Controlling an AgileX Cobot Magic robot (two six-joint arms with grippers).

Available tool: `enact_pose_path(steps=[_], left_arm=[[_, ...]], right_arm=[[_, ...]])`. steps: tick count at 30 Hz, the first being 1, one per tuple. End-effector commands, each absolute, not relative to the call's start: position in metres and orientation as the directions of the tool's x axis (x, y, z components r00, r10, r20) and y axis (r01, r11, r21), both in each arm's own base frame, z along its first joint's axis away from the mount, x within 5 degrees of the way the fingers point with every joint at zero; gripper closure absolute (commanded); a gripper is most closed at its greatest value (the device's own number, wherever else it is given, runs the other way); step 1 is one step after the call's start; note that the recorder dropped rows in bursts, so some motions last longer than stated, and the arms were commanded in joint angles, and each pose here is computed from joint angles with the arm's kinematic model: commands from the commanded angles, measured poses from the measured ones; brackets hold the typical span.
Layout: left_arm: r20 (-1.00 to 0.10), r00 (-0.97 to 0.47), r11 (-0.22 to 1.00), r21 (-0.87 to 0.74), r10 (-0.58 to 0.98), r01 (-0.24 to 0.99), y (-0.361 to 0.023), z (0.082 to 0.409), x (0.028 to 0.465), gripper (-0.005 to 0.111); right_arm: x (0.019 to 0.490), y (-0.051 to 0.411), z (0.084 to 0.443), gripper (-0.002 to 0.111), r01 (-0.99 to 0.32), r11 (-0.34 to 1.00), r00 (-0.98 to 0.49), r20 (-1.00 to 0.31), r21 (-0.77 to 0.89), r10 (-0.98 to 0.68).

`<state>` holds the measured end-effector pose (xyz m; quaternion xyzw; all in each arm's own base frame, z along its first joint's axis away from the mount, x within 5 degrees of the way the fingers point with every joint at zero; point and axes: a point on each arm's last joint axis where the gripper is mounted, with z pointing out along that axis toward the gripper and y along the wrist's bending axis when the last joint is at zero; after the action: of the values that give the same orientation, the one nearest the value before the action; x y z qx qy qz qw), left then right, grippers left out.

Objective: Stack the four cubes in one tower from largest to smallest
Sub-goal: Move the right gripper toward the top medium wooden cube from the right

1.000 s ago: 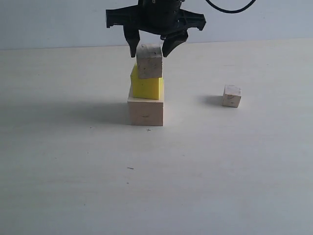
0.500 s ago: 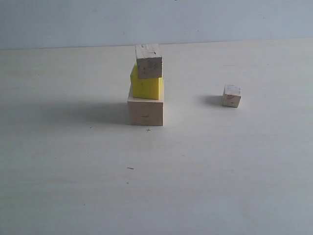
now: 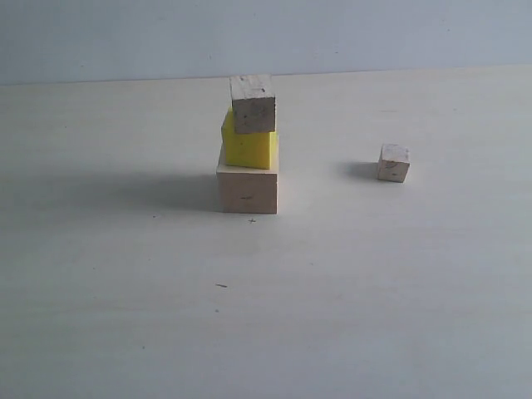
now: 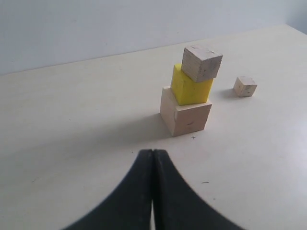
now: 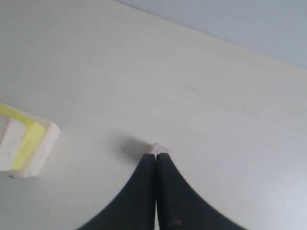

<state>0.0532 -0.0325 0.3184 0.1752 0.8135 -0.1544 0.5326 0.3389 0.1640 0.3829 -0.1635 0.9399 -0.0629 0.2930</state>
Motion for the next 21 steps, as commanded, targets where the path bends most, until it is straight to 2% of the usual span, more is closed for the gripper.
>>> enact_pose_path(steps=[1,6,14,21], left_arm=[[-0.924,-0.366,0.892,-0.067,0.114,0.448,-0.033,0.318,0.055,0.107],[-0.927,-0.358,0.892,-0.067,0.110,0.446,-0.033,0.319,0.056,0.107],[-0.928,-0.358,0.892,-0.069,0.107,0.446,-0.033,0.319,0.056,0.107],[-0.927,-0.360,0.891,-0.073,0.105,0.448,-0.034,0.319,0.056,0.107]], right_arm=[[0.318,0.142,0.372,0.108,-0.234,0.946,-0.807,-0.498,-0.225,-0.318],[0.290,0.132,0.362,0.108,-0.224,0.964,-0.783,-0.562,-0.145,-0.267],[0.271,0.120,0.316,0.108,-0.243,0.951,-0.842,-0.444,-0.190,-0.305],[0.271,0.122,0.293,0.108,-0.273,0.943,-0.835,-0.440,-0.190,-0.331]])
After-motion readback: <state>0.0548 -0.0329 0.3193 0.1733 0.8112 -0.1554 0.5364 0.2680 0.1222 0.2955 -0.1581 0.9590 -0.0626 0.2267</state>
